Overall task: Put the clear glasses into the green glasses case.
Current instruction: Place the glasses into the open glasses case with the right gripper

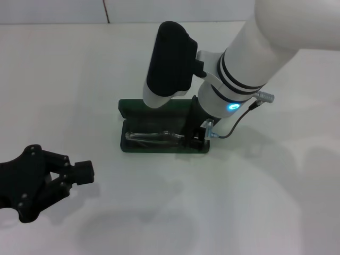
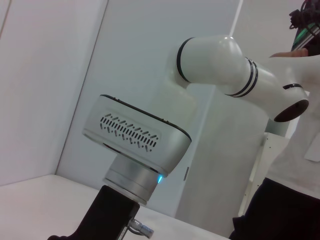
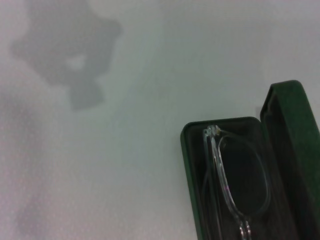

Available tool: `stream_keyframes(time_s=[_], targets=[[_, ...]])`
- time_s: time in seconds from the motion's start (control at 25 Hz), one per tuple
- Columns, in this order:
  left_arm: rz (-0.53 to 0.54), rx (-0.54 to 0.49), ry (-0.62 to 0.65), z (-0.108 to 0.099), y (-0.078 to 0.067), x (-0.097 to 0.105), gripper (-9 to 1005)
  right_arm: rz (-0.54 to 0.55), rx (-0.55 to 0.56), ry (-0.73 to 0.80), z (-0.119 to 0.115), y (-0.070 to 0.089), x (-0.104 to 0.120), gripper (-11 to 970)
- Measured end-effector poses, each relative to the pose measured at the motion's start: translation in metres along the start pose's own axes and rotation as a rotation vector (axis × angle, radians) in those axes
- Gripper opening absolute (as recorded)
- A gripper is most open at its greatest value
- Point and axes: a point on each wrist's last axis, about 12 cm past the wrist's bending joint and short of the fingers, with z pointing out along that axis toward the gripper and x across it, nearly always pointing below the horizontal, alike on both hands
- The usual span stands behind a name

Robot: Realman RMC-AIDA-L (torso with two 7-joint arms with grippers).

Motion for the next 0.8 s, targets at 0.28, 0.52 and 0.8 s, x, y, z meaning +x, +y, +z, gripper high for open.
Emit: stream_keyframes(time_s=[0.28,0.52,0.8], targets=[[-0.002,-0.006,-0.002,-0.001,-0.001,0.001,53,-0.040,0.002,-0.058,-0.010,0.007,-0.013,189],[0.001,-0.006,-0.002,-0.002,-0.001,0.000,53,-0.073,0.040,-0.122,-0.010,0.003,-0.020,188],[0.002,-0.005,-0.001,-0.002,0.000,0.000,53,-0.062,0.033,-0.150,-0.002,-0.004,-0.019,186]])
